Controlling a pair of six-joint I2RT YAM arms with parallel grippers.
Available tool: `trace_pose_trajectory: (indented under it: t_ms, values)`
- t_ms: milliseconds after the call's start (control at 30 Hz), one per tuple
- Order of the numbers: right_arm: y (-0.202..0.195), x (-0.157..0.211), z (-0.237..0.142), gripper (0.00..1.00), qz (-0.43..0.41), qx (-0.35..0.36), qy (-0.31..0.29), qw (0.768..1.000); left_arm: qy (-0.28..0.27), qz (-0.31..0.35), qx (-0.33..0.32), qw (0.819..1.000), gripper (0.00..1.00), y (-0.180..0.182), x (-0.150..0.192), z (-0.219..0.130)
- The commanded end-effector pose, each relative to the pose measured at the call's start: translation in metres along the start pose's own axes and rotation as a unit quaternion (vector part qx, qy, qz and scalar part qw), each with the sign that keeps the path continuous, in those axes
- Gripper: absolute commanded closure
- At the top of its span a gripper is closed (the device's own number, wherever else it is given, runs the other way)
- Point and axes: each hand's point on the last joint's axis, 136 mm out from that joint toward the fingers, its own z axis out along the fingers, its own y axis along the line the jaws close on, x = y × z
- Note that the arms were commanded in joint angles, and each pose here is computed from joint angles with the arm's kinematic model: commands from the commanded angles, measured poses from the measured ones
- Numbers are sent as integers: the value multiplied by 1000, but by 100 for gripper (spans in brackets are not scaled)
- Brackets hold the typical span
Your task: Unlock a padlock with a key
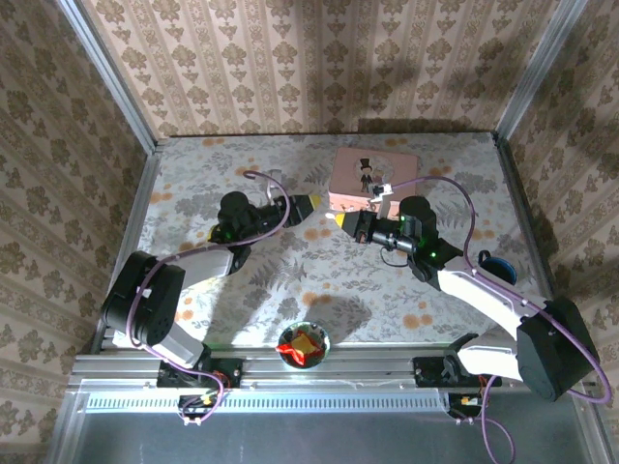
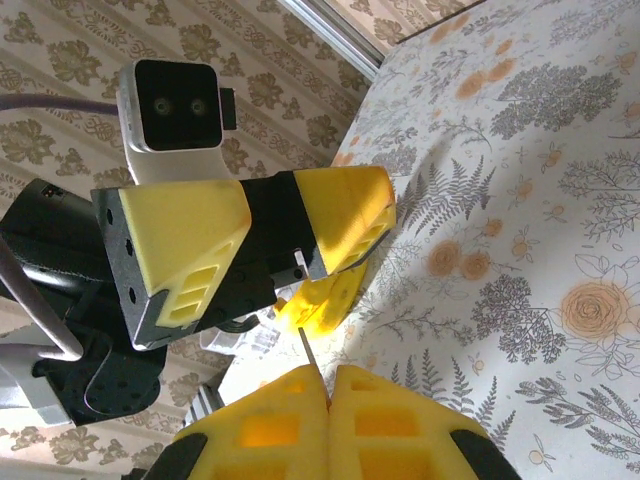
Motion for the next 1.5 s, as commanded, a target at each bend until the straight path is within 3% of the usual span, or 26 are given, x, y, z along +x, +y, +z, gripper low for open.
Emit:
trace_pose_trajectory:
  t_ms: [0,433,767,1100,1467]
  values:
    - [5,-7,-2,100,-3,-12,-17,1000,-12,35,14,999,28,-21,-15,4]
    - [12,-6,-2,100,-2,-29,-19,999,14,39,21,999,34,-34,-9,11]
    - [22,-12,-2,100,-2,-46,-27,999,63,60,31,996,47,-47,14,12]
    - [25,-9,8,100,8,-62,-19,998,52,67,53,995,55,-61,9,10]
    - [27,-8,21,100,18,-80,-5,997,34,55,61,996,75,-61,1,9]
